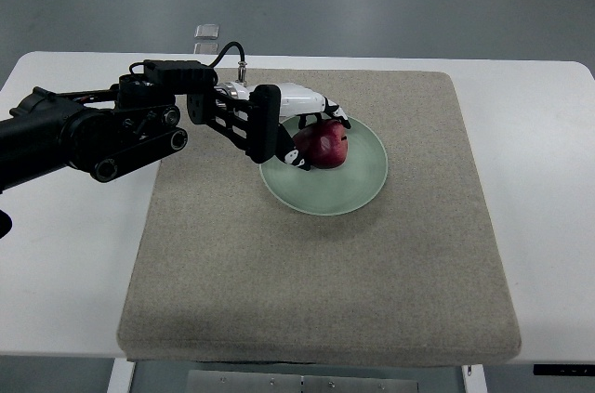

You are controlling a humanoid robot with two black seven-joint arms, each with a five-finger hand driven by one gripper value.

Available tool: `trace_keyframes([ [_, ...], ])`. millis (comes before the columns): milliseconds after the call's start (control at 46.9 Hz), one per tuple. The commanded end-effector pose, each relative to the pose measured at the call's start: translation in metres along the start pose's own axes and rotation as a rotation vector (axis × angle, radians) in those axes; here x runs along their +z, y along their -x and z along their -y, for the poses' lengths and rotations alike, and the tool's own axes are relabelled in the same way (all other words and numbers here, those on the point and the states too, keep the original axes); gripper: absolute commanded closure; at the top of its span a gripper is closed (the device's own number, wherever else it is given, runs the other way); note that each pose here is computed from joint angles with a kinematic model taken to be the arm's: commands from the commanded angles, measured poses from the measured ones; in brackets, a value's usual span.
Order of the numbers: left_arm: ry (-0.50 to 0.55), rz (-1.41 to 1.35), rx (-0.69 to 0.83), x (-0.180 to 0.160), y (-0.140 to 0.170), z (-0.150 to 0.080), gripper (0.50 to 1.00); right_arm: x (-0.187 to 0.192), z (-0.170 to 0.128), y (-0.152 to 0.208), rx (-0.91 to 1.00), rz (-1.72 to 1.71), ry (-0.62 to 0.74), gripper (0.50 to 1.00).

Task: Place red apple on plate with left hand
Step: 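Open the left hand's fingers to release the apple on the plate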

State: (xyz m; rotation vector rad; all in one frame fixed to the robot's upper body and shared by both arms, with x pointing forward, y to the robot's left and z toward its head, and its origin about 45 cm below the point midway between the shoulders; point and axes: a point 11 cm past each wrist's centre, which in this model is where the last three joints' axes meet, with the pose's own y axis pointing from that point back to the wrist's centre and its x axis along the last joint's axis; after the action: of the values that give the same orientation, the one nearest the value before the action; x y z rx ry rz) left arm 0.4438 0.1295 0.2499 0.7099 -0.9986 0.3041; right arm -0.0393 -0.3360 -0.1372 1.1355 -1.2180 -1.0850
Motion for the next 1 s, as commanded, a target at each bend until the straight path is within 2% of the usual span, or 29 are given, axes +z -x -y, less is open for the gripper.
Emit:
trace_keyframes([
  [0, 0.000, -0.003, 0.000, 0.000, 0.001, 0.000, 1.000, 0.000, 0.000, 0.000, 0.000, 0.000, 0.000, 0.538],
  [277, 0.000, -0.013, -0.006, -0.001, 0.006, 0.000, 0.986, 0.000, 0.000, 0.000, 0.000, 0.001, 0.000, 0.536],
  [299, 0.000, -0.013, -0.006, -0.001, 0.006, 0.000, 0.967, 0.000, 0.000, 0.000, 0.000, 0.000, 0.000, 0.536],
  [341, 0.000, -0.013, -0.006, -0.001, 0.006, 0.000, 0.892, 0.000, 0.000, 0.000, 0.000, 0.000, 0.000, 0.536],
  [405, 0.000, -0.016, -0.007, -0.001, 0.007, 0.000, 0.721, 0.000, 0.000, 0.000, 0.000, 0.000, 0.000, 0.536],
  [426, 0.000, -0.018, -0.005, -0.001, 0.006, 0.000, 0.684, 0.000, 0.000, 0.000, 0.000, 0.000, 0.000, 0.538],
  [448, 0.002, -0.019, -0.005, -0.001, 0.007, 0.000, 0.660, 0.000, 0.000, 0.000, 0.000, 0.000, 0.000, 0.536],
  [533, 0.002, -0.023, -0.004, -0.001, 0.007, 0.000, 0.617, 0.000, 0.000, 0.000, 0.000, 0.001, 0.000, 0.536],
  [554, 0.003, -0.027, -0.003, -0.001, 0.007, 0.000, 0.596, 0.000, 0.000, 0.000, 0.000, 0.000, 0.000, 0.536],
  [597, 0.005, -0.034, -0.002, 0.000, 0.008, 0.000, 0.521, 0.000, 0.000, 0.000, 0.000, 0.001, 0.000, 0.536],
  [618, 0.007, -0.037, -0.005, 0.000, 0.009, 0.001, 0.506, 0.000, 0.000, 0.000, 0.000, 0.000, 0.000, 0.536],
  [981, 0.010, -0.046, -0.017, 0.001, 0.013, 0.001, 0.504, 0.000, 0.000, 0.000, 0.000, 0.000, 0.000, 0.536],
])
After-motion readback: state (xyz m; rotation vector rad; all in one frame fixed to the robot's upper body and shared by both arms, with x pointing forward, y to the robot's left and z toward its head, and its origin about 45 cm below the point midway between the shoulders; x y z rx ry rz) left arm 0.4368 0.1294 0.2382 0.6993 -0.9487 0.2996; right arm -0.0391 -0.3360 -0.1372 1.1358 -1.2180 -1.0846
